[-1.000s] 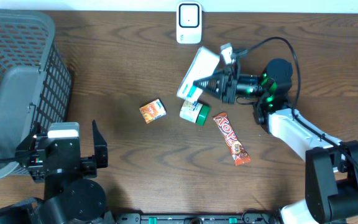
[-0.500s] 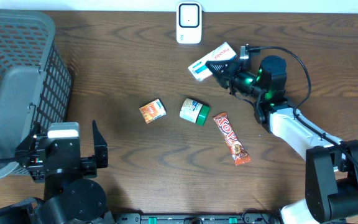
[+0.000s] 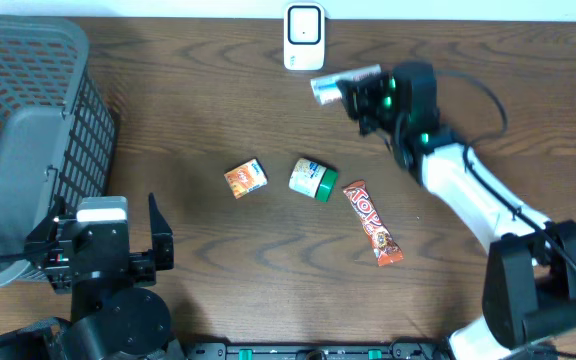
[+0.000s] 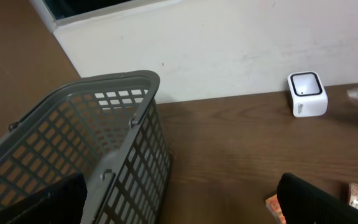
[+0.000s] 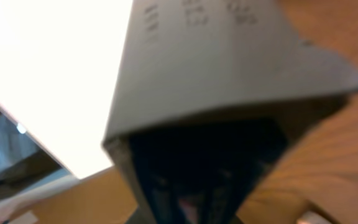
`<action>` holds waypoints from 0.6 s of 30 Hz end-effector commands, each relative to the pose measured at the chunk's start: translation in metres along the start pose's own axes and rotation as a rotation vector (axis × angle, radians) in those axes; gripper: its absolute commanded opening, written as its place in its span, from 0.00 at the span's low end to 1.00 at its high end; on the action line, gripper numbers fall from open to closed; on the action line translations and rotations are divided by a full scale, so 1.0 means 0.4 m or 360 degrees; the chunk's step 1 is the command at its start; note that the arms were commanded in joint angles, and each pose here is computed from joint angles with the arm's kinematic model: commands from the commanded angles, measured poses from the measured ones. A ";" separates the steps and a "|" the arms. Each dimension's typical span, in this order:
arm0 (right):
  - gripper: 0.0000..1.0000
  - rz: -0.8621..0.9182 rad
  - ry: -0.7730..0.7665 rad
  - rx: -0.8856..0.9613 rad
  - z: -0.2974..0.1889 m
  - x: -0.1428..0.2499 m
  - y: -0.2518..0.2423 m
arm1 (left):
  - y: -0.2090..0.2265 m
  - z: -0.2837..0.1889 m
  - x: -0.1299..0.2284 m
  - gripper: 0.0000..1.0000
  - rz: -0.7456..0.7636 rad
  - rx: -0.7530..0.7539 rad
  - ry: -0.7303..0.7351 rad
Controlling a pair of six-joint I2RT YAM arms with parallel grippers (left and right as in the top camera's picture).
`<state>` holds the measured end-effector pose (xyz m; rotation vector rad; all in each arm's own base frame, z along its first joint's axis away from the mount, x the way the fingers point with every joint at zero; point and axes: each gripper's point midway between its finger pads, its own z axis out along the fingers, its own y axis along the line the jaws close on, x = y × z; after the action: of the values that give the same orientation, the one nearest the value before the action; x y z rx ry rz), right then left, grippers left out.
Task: Scan the item barcode
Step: 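Hold the Panadol box with the right gripper over the white scanner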
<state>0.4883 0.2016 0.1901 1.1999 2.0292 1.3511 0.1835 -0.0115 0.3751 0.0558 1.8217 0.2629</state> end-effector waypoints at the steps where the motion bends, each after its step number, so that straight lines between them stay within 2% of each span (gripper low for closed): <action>1: 0.02 -0.0002 -0.0055 -0.0057 0.043 -0.025 0.092 | 0.006 -0.001 0.000 0.98 -0.0020 -0.0007 -0.0002; 5: 0.02 0.0114 0.0036 -0.0090 0.130 -0.029 0.138 | 0.006 -0.001 0.000 0.98 -0.0020 -0.0007 -0.0002; 11: 0.02 0.0205 0.0143 -0.0042 0.267 -0.038 0.143 | 0.006 -0.001 0.000 0.98 -0.0020 -0.0007 -0.0002; 15: 0.02 0.0299 0.0121 0.0132 0.297 -0.051 0.107 | 0.006 -0.001 0.000 0.98 -0.0020 -0.0007 -0.0002; 18: 0.02 0.0311 0.0103 0.0121 0.295 -0.071 0.123 | 0.006 -0.001 0.000 0.98 -0.0019 -0.0007 -0.0002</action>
<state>0.6005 0.2477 0.1417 1.4689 2.1369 1.3541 0.1835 -0.0115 0.3752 0.0555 1.8216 0.2626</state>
